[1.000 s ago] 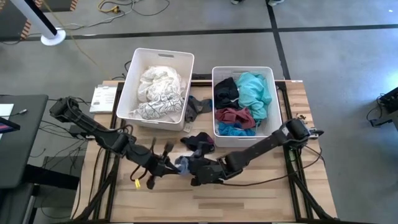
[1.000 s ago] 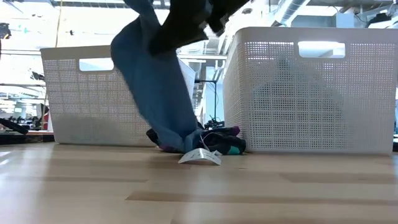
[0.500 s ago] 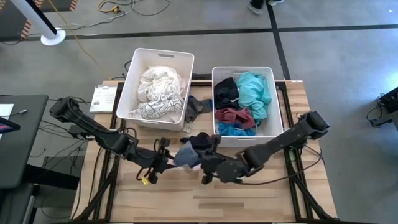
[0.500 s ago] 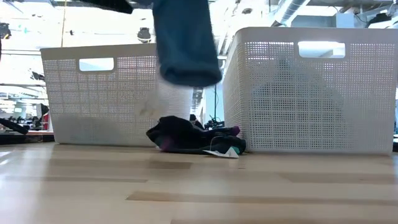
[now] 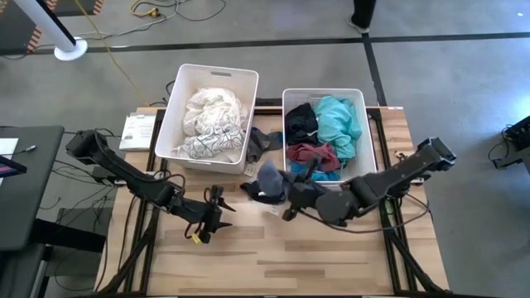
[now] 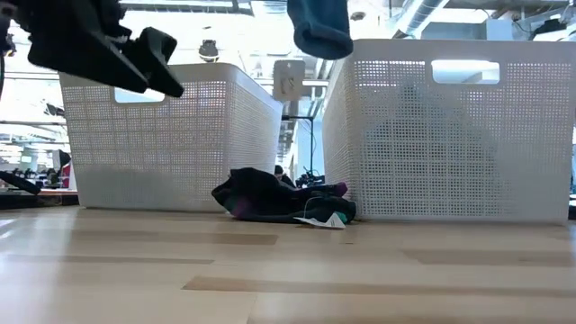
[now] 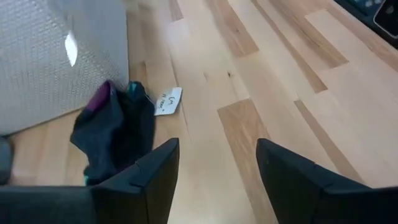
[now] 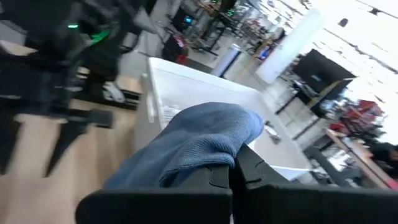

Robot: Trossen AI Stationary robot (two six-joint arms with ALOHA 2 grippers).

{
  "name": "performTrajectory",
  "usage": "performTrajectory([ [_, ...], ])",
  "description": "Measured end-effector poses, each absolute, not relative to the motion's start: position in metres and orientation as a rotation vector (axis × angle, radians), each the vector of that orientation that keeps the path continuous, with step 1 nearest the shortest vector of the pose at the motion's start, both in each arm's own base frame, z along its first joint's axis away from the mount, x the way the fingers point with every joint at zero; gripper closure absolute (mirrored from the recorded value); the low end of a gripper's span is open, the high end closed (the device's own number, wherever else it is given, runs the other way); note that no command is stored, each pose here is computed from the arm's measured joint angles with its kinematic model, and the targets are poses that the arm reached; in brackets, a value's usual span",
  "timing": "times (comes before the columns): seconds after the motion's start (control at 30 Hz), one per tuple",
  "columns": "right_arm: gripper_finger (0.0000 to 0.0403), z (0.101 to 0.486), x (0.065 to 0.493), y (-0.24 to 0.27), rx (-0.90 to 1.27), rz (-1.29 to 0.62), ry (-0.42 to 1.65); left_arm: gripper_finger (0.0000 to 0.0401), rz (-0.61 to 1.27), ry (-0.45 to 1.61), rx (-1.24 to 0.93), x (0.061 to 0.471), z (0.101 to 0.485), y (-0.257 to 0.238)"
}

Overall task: Sort clothes
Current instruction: Put the blue sock into the right white laundry bin

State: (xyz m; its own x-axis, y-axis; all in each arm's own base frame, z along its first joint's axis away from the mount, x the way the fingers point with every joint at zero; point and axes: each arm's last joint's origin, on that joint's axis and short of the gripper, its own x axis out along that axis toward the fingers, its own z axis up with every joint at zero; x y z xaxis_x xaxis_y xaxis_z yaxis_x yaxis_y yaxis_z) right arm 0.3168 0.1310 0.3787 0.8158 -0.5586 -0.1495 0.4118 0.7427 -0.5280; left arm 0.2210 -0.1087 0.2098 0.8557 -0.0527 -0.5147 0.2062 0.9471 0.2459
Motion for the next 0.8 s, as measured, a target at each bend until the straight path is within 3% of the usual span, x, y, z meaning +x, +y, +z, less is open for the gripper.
performTrajectory([
  [0.3,0.0403,0.403,0.302,0.098,-0.563,-0.714,0.327,0.0195,-0.126,0.447,0.215,0.212,0.185,-0.104],
  [0.8,0.0403,0.425,0.271,0.004,-0.508,-0.985,0.437,0.0196,-0.118,0.401,0.153,0.208,0.179,-0.102],
])
